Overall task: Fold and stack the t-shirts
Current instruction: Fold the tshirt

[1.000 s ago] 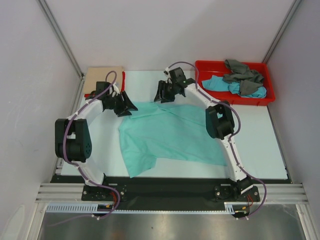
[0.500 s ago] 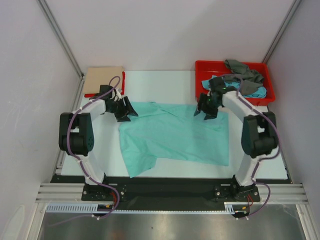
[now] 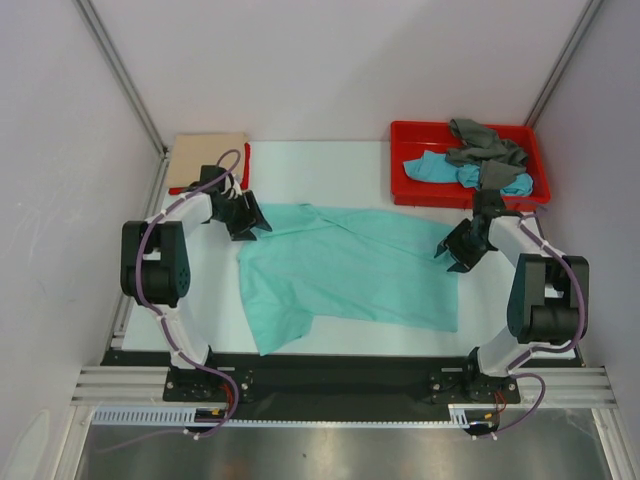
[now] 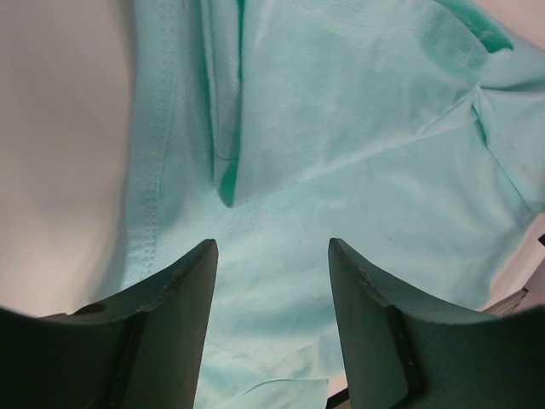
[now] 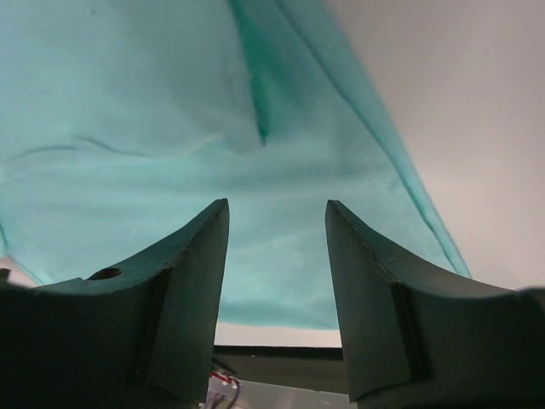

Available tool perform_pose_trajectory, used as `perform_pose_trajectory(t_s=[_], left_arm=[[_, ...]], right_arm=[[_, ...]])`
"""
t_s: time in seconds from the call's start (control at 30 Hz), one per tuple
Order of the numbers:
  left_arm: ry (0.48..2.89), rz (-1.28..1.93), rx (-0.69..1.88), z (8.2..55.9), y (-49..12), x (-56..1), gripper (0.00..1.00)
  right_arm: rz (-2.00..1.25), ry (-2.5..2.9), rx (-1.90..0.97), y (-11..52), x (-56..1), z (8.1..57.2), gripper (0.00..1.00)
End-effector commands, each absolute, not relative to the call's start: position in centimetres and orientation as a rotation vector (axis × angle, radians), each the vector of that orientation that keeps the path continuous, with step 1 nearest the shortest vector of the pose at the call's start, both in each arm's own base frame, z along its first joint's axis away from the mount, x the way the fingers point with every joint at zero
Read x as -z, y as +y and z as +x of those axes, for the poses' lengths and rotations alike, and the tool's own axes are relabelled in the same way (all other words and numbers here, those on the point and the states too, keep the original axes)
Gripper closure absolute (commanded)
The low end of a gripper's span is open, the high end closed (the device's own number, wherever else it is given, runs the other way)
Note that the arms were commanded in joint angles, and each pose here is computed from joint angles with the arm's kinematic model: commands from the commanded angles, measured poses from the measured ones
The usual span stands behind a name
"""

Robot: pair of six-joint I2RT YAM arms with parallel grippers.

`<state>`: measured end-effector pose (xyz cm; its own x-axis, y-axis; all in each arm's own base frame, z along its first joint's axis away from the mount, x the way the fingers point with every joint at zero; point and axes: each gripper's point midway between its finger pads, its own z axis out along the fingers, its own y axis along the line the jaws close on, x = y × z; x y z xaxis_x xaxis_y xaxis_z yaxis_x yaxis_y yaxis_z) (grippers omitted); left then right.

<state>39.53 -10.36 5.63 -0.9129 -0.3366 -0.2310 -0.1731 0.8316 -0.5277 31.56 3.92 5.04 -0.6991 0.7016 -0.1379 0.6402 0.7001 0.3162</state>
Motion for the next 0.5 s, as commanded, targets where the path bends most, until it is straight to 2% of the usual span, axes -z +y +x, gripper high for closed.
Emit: perform_pose_trajectory(t_s=[0.0, 0.3, 0.47], left_arm=[[2.675, -0.427, 0.661, 40.6, -9.7, -6.4, 0.40], [2.663, -0.514, 0.714, 42.4, -10.5, -4.7, 0.46], [2.672, -0.527, 0.714, 42.9, -10.7, -4.1, 0.48]], right_arm=[[1.160, 2.523, -0.443, 3.5, -6.9, 33.1, 0.47], [1.210, 2.534, -0.487, 3.5, -5.6, 33.0, 0.59], [1.217, 2.537, -0.479, 2.9, -5.4, 32.8, 0.60]])
